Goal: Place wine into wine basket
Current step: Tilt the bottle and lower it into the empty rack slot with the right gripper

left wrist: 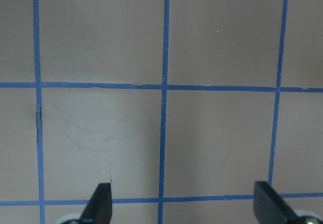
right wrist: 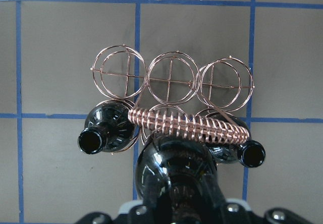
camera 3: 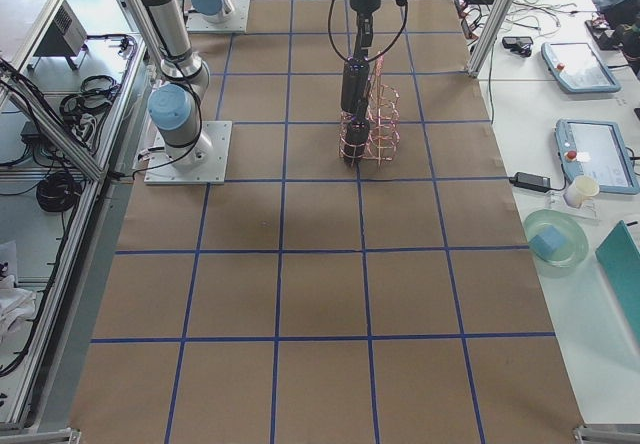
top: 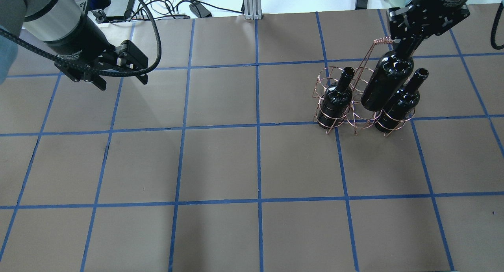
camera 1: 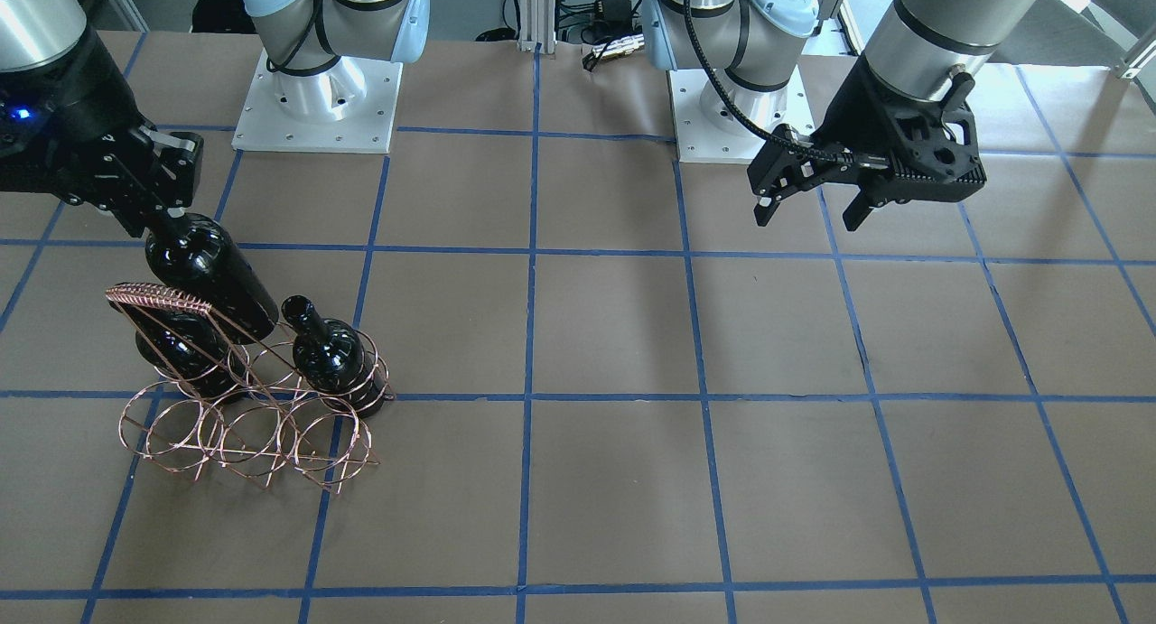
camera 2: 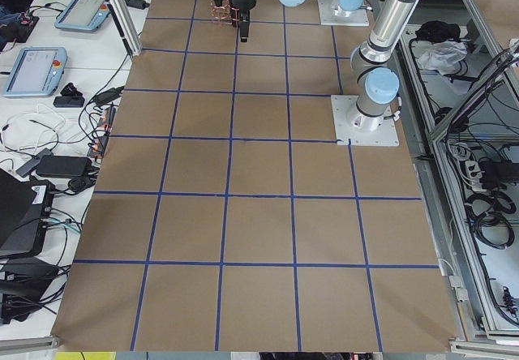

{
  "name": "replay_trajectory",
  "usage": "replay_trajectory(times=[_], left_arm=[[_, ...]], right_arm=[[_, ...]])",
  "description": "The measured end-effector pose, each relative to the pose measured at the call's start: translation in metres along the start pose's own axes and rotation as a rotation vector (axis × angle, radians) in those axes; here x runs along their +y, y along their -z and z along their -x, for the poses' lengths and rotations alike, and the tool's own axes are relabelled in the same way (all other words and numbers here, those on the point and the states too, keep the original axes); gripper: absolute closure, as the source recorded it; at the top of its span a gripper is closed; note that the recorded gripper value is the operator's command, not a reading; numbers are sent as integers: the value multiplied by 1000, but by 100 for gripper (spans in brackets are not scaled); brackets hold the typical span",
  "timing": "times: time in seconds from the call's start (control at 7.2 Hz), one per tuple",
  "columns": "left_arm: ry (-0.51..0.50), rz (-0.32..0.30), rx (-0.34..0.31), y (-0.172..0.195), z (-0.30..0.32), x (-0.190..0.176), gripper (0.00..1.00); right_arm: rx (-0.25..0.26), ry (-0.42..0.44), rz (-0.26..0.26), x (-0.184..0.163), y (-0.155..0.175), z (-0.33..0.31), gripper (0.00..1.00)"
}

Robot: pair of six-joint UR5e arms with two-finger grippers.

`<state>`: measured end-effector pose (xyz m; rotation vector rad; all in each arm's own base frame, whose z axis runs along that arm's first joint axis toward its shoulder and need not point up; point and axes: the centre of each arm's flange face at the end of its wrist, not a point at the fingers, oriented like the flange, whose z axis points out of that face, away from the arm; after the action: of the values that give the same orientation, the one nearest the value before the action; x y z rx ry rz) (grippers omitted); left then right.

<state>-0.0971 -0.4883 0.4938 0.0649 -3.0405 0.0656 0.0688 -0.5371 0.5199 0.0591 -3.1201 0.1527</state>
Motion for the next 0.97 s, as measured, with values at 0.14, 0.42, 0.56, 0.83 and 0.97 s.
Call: replay_trajectory(times=[0.14,0.42,0.56,0.83,0.97], left_arm=[[0,3,1,0,0,1,0],[0,7,2,-1,0,1,0],[1,13,2,-4,1,-1,0],[-1,23,4,-9,0,-3,0],[-5,27,4,-11,-2,-3,0]], right_arm=[[-6,5,-7,-4,-4,0,100],[-11,18,4,-8,-11,0,100],[-13,32,15,-7,-18,-1,100],[-13,48,26,-5,-29,-2,100],[-13,52,23,-6,-30,-2,100]])
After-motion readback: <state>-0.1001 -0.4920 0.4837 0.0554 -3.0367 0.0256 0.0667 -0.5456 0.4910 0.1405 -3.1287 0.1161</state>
